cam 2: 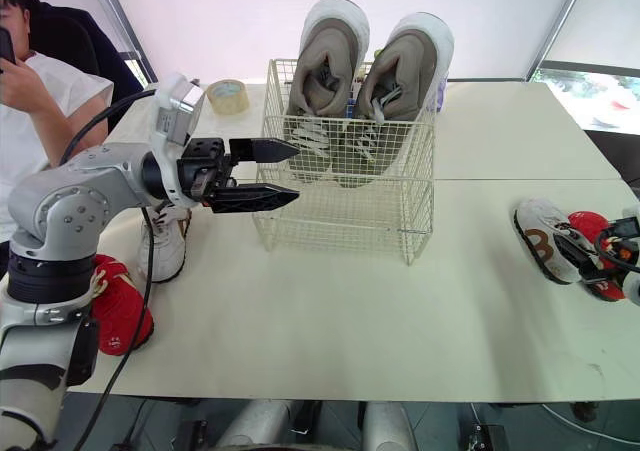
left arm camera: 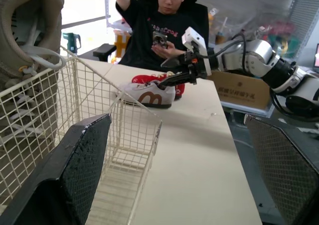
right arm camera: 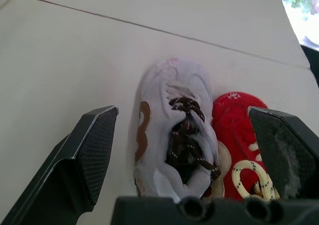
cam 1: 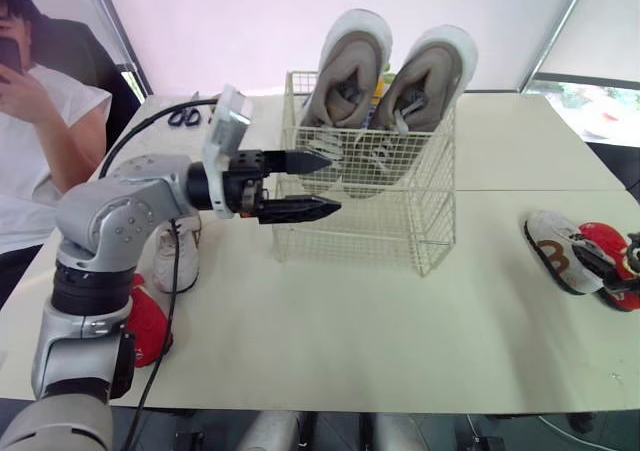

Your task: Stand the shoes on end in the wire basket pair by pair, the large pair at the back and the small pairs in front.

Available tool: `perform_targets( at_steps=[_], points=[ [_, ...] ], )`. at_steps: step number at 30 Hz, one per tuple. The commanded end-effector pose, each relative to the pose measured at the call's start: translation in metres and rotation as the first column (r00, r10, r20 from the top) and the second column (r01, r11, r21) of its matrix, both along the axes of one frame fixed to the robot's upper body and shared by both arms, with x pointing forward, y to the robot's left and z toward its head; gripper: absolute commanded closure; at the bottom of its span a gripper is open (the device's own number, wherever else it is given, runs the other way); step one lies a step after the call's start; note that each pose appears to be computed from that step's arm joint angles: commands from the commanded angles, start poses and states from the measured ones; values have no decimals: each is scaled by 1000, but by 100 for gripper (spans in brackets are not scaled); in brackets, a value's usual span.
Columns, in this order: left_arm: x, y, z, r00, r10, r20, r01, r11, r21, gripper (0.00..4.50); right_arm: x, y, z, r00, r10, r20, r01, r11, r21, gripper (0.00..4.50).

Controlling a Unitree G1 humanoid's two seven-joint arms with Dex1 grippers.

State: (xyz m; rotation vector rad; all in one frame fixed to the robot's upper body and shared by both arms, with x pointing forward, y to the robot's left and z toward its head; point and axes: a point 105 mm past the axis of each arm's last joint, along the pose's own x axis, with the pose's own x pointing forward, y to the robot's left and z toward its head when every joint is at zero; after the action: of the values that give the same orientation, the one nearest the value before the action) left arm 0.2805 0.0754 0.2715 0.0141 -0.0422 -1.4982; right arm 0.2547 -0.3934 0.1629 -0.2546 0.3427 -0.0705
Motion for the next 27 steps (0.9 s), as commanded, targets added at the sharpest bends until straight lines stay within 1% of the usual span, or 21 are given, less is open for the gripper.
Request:
perform_targets(
  at_steps=[1, 6, 10, 14, 23, 25, 26, 27],
  points=[
    [-5, 0, 6, 999, 4, 51, -4, 1000, -7, 8, 2, -5, 1, 1000, -21, 21, 20, 1000, 15, 0],
    [-3, 0, 5, 997, 27, 74, -27, 1000, 2, 8, 1, -12, -13, 999, -44, -10, 44, 999, 10, 0],
    [-3, -3, 3, 996, 29, 88, -29, 1000, 4, 8, -3, -15, -27, 997, -59, -46, 61, 997, 47, 0],
    [-2, -4, 6, 994, 33, 100, -33, 999, -2, 8, -2, -10, -37, 996, -54, -69, 60, 994, 88, 0],
    [2, -6, 9, 992, 48, 118, -47, 999, -8, 8, 3, 2, -50, 994, -16, -109, 28, 993, 110, 0],
    [3, -6, 9, 991, 55, 124, -55, 998, -9, 0, 5, 3, -51, 994, -8, -108, 20, 994, 109, 54],
    [4, -6, 10, 990, 57, 126, -56, 998, -10, 0, 6, 4, -51, 994, -7, -108, 19, 994, 110, 91],
    [4, -6, 10, 990, 58, 127, -57, 998, -10, 0, 7, 4, -50, 994, -6, -107, 18, 994, 110, 137]
  ],
)
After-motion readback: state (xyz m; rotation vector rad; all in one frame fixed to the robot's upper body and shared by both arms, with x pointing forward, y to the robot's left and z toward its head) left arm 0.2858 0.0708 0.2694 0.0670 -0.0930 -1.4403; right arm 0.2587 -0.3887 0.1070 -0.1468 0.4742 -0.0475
